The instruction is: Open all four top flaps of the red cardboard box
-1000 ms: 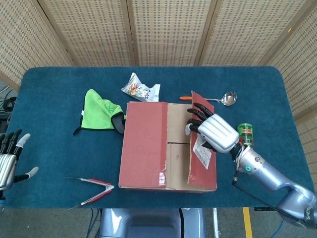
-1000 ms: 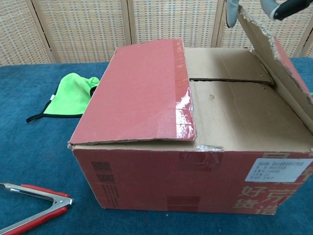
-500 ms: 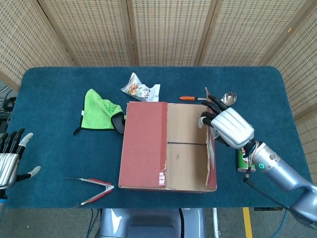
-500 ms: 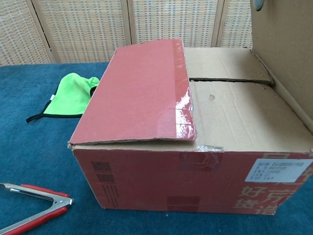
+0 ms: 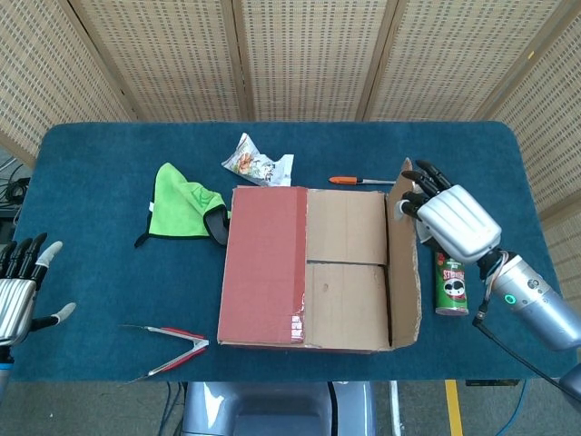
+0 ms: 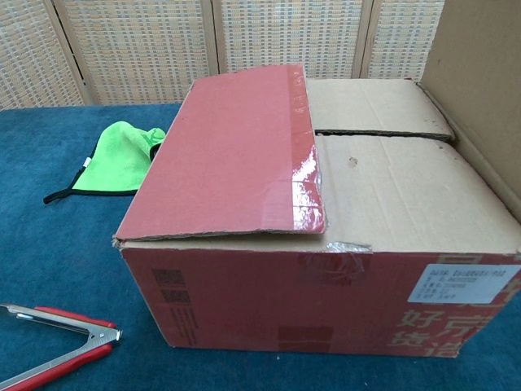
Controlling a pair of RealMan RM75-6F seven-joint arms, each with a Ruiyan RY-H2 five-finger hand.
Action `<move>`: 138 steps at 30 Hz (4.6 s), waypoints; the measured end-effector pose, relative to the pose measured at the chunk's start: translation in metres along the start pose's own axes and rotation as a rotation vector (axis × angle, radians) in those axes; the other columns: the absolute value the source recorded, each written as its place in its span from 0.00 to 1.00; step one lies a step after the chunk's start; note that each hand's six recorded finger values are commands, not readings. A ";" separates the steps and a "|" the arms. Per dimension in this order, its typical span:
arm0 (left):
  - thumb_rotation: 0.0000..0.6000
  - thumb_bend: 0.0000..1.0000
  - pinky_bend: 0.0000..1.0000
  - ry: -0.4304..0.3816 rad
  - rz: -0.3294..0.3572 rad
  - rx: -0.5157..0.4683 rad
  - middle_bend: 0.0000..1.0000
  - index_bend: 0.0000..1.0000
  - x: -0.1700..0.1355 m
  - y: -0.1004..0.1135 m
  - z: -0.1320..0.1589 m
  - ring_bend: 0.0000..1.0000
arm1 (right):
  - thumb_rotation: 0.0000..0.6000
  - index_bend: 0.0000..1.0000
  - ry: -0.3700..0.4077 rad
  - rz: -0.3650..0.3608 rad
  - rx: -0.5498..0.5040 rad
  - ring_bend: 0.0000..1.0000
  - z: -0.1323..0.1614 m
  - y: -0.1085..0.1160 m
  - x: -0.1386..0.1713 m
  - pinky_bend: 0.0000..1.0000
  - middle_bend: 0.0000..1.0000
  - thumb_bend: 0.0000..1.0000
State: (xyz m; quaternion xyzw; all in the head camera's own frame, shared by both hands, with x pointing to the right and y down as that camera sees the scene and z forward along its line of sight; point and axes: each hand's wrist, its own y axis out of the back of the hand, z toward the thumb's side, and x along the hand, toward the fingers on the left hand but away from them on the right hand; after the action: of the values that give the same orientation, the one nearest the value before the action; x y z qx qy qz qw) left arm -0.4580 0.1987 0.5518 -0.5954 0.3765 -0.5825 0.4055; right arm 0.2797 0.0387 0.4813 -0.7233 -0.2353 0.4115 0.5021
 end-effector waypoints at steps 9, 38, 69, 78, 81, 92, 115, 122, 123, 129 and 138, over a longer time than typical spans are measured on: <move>0.87 0.13 0.00 -0.021 0.000 -0.002 0.03 0.10 0.001 0.002 0.004 0.00 | 1.00 0.44 -0.064 0.008 0.026 0.13 -0.021 0.006 0.011 0.00 0.43 1.00; 0.52 0.02 0.00 -0.260 -0.001 -0.008 0.03 0.10 0.029 0.036 0.043 0.00 | 1.00 0.06 -0.215 -0.047 -0.097 0.00 -0.039 -0.031 0.049 0.00 0.04 0.86; 0.23 0.31 0.00 -0.671 -0.138 -0.063 0.03 0.13 0.095 0.069 0.160 0.00 | 1.00 0.00 -0.475 -0.040 -0.093 0.00 -0.047 -0.106 0.111 0.00 0.00 0.13; 0.23 0.33 0.00 -0.797 -0.154 -0.071 0.16 0.26 0.119 0.073 0.208 0.00 | 1.00 0.00 -0.509 -0.045 -0.088 0.00 -0.049 -0.117 0.119 0.00 0.00 0.15; 0.22 0.33 0.00 -0.843 -0.150 -0.074 0.20 0.29 0.125 0.073 0.227 0.02 | 1.00 0.00 -0.510 -0.045 -0.089 0.00 -0.049 -0.118 0.119 0.00 0.00 0.16; 0.19 0.33 0.00 -0.955 -0.159 -0.110 0.21 0.31 0.143 0.070 0.288 0.02 | 1.00 0.00 -0.508 -0.036 -0.092 0.00 -0.046 -0.121 0.119 0.00 0.00 0.16; 0.19 0.33 0.00 -1.058 -0.307 -0.070 0.25 0.36 0.149 0.034 0.392 0.04 | 1.00 0.00 -0.518 -0.028 -0.108 0.00 -0.050 -0.123 0.126 0.00 0.00 0.16; 0.19 0.32 0.00 -1.054 -0.311 -0.035 0.31 0.42 0.148 0.029 0.393 0.08 | 1.00 0.00 -0.520 -0.034 -0.116 0.00 -0.052 -0.122 0.128 0.00 0.00 0.16; 0.19 0.32 0.00 -1.054 -0.313 -0.029 0.32 0.43 0.147 0.028 0.393 0.09 | 1.00 0.00 -0.519 -0.035 -0.120 0.00 -0.052 -0.122 0.128 0.00 0.00 0.16; 0.19 0.32 0.00 -1.049 -0.315 -0.005 0.34 0.46 0.147 0.026 0.391 0.11 | 1.00 0.00 -0.520 -0.037 -0.128 0.00 -0.053 -0.122 0.129 0.00 0.00 0.16; 0.18 0.32 0.00 -1.034 -0.310 0.020 0.39 0.50 0.148 0.027 0.387 0.15 | 1.00 0.00 -0.521 -0.039 -0.143 0.00 -0.053 -0.123 0.130 0.00 0.00 0.16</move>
State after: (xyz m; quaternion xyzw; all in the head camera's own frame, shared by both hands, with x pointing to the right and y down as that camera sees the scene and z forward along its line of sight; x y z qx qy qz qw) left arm -0.0653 0.0695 0.5875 -0.8492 0.0296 -0.2699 0.4529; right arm 0.4048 0.1557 0.5557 -0.6218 -0.3989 0.5566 0.3801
